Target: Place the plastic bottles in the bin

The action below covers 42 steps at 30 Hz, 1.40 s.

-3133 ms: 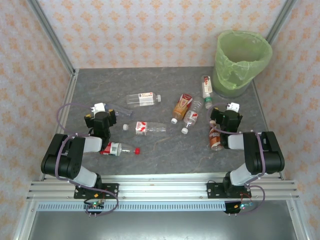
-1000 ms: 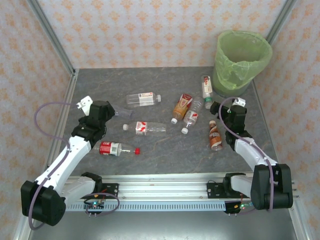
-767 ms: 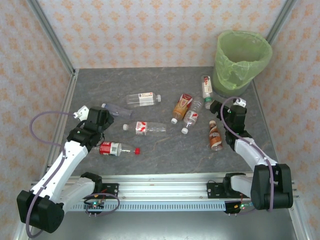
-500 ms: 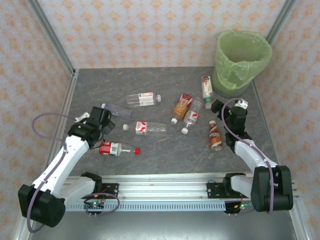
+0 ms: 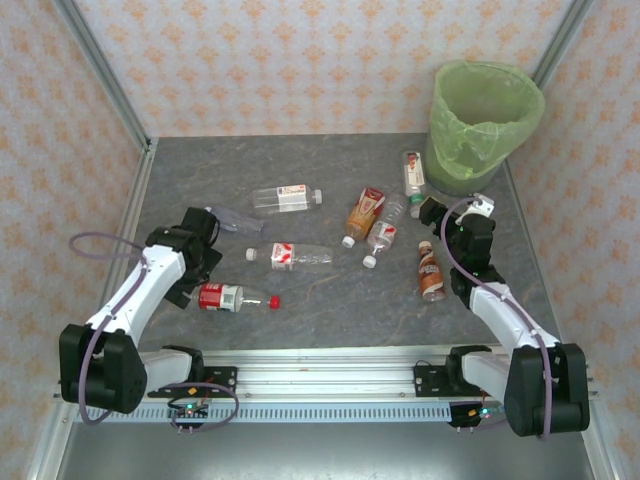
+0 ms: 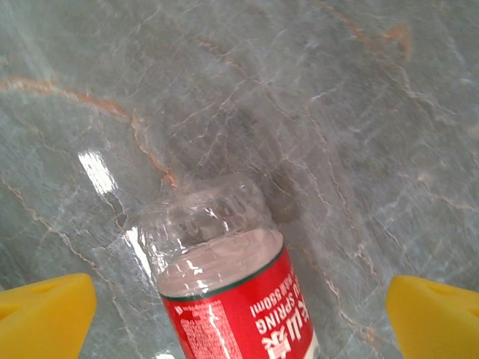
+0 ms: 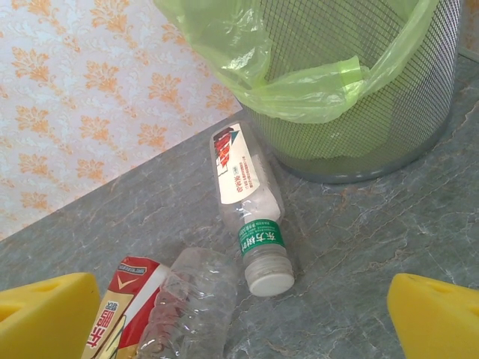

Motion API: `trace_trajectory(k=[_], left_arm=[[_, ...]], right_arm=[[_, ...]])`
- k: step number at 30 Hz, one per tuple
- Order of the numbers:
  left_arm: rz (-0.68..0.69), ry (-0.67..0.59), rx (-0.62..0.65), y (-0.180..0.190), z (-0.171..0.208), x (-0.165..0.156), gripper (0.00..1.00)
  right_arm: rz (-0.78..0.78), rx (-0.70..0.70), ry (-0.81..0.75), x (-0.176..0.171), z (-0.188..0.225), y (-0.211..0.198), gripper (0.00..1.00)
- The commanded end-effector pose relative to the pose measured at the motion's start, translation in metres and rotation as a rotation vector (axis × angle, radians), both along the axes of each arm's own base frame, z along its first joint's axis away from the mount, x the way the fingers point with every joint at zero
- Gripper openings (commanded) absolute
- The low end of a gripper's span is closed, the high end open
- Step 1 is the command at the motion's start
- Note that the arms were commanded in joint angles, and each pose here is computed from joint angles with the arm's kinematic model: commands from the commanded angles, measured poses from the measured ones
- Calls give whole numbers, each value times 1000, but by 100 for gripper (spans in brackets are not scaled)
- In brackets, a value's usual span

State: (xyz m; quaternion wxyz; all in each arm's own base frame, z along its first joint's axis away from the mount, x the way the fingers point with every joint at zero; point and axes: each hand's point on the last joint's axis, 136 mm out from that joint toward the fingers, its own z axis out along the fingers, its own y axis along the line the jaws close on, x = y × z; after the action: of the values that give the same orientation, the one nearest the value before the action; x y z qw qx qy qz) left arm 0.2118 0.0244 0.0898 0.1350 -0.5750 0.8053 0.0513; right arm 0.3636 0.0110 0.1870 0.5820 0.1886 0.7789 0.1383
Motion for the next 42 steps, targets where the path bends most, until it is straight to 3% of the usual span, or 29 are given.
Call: trace_trajectory(k=[1,5,10,16,30,35,42], left_arm=[[138,-126,-62,-4,-8,14,100],[244,-163,-133,-11,-22,16,100],[288,-138,-97,-4,-33,3,100],[328,-147,-149,-11,-54,4,100],[267,-146,-173,-17,-79,19,81],[173,-169,-162,-18,-76,31,68],[67,-176,-147,-20,-70,36,60]], right_arm=[[7,-19,-8,-2,5,3,99],[15,-16,-9,-1,5,6,99],[15,-6,-11,-1,6,9,99],[26,11,-9,-1,8,13,99],[133,28,31,-3,7,32,99],[175,27,43,-2,7,40,99],[198,56,39,-2,9,49,99]])
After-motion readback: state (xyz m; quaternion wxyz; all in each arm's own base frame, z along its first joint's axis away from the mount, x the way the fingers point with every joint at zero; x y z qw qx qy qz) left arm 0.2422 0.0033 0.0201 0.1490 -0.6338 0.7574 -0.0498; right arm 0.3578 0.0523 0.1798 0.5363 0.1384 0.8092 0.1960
